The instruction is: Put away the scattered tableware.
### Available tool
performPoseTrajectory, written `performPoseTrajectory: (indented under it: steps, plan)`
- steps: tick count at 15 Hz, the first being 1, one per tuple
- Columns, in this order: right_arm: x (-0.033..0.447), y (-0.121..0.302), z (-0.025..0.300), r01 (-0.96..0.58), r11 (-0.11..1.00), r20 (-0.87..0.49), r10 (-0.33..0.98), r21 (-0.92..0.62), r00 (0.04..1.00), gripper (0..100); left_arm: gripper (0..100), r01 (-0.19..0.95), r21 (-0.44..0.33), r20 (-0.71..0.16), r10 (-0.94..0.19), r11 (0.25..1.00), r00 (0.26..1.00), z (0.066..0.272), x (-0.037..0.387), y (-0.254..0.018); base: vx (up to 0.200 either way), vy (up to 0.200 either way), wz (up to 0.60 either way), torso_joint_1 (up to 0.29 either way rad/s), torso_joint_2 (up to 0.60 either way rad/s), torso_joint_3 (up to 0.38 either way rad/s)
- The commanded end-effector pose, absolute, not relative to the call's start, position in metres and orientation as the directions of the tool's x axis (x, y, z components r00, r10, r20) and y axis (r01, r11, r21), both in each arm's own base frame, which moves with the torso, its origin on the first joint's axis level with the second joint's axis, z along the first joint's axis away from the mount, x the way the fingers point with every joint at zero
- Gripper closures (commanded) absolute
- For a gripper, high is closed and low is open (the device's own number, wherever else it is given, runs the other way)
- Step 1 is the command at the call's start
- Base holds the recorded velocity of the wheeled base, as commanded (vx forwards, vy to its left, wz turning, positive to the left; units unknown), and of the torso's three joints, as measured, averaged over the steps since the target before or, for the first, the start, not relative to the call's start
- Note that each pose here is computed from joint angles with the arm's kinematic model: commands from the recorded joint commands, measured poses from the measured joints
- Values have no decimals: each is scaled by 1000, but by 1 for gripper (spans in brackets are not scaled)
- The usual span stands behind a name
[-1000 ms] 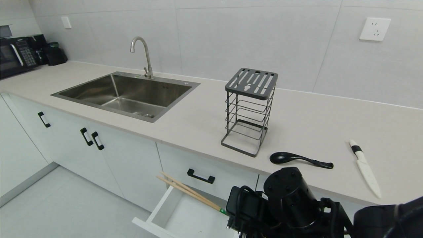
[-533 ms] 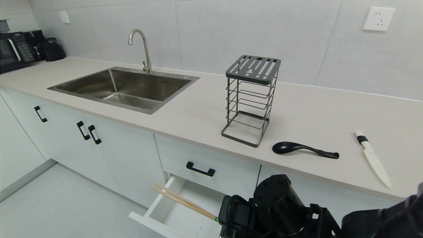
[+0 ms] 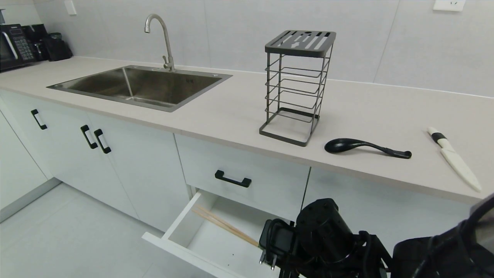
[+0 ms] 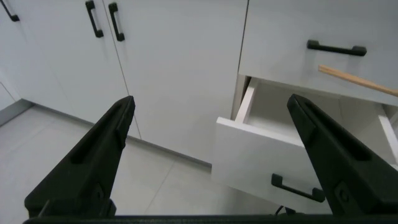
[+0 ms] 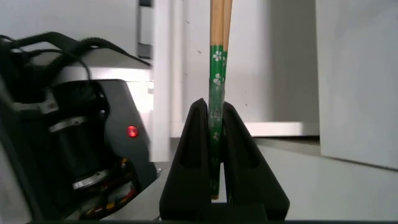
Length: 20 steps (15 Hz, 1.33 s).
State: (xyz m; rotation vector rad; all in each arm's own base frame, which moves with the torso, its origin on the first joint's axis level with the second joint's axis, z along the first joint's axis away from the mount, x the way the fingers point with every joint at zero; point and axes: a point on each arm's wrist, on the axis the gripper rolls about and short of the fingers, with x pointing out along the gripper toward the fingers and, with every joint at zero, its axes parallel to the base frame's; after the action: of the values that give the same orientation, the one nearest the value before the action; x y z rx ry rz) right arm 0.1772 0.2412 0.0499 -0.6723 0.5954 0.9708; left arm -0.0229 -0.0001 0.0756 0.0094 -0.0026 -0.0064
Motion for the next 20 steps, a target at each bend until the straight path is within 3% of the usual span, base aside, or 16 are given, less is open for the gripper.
performPoseTrajectory:
  steps: [1, 16, 20]
  plan:
    - [185, 246, 54, -872, 418, -698, 545, -255, 465, 100, 0, 5, 9, 2, -5, 1000, 1000, 76, -23, 0, 0, 0, 0, -217, 388, 144]
    - [236, 298, 20, -859, 433, -682, 543, -272, 490, 100, 0, 6, 9, 2, -6, 1000, 1000, 76, -23, 0, 0, 0, 0, -13, 27, 12]
    - [236, 299, -2, -880, 361, -722, 512, -309, 465, 100, 0, 6, 9, 2, -6, 1000, 1000, 76, -23, 0, 0, 0, 0, 0, 0, 0]
